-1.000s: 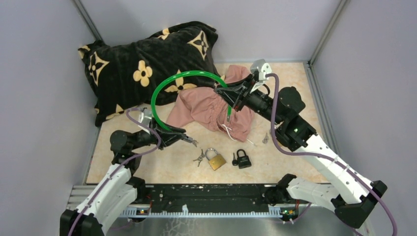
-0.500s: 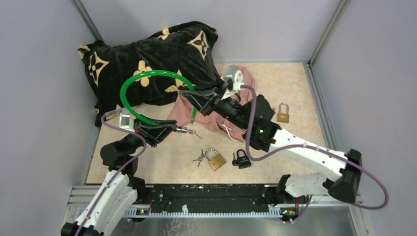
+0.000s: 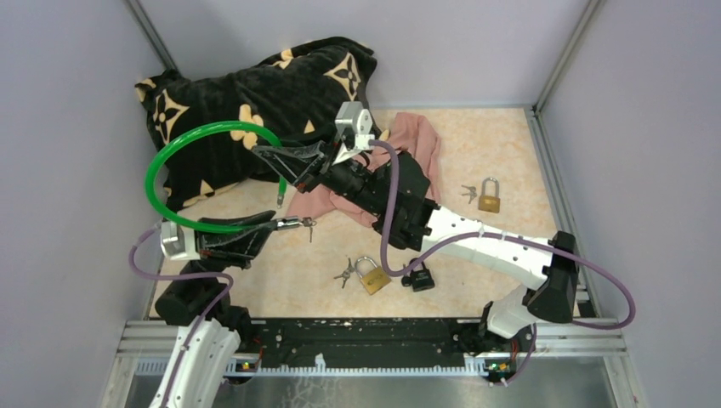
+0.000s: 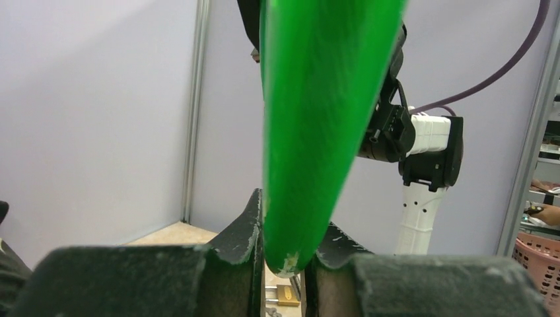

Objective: Lock with the key
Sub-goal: Lock the lock.

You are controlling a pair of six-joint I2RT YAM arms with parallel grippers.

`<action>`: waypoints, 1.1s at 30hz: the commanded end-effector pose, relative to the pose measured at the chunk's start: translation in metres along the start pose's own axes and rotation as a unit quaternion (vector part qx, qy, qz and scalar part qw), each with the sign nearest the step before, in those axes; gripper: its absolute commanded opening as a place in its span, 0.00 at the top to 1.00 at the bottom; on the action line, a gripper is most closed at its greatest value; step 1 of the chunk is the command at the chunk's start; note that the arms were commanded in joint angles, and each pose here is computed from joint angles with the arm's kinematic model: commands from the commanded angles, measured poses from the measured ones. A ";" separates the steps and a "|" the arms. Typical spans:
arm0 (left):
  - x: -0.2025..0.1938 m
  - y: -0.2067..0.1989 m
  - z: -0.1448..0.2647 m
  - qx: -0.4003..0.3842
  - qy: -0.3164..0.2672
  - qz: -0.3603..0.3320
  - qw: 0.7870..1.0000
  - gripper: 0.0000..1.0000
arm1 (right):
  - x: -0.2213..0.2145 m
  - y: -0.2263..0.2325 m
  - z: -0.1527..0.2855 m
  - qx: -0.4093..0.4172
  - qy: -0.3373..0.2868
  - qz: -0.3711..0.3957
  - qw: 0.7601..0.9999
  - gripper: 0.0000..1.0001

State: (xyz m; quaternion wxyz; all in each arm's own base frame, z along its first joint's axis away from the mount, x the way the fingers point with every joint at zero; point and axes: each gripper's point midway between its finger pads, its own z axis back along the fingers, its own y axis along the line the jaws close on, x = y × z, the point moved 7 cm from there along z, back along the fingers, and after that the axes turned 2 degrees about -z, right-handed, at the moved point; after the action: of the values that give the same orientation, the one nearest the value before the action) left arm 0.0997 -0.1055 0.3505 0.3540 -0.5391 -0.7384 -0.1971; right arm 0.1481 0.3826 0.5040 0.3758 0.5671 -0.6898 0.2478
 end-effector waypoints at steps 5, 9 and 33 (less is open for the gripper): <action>0.015 -0.001 -0.002 0.020 -0.053 -0.004 0.998 1.00 | 0.027 0.025 -0.009 0.016 -0.038 -0.020 0.999 1.00; 0.016 -0.001 -0.003 0.025 -0.055 0.001 0.998 1.00 | 0.022 0.024 -0.005 0.008 -0.034 -0.016 0.999 1.00; 0.028 -0.006 -0.008 0.021 -0.073 0.001 0.997 1.00 | -0.024 0.012 0.000 -0.016 0.013 0.007 1.000 1.00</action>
State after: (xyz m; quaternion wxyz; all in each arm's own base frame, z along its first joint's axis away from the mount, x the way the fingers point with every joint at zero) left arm 0.1043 -0.0986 0.3572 0.3505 -0.5440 -0.7495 -0.1396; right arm 0.1444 0.3987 0.4796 0.4137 0.5390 -0.6876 0.2561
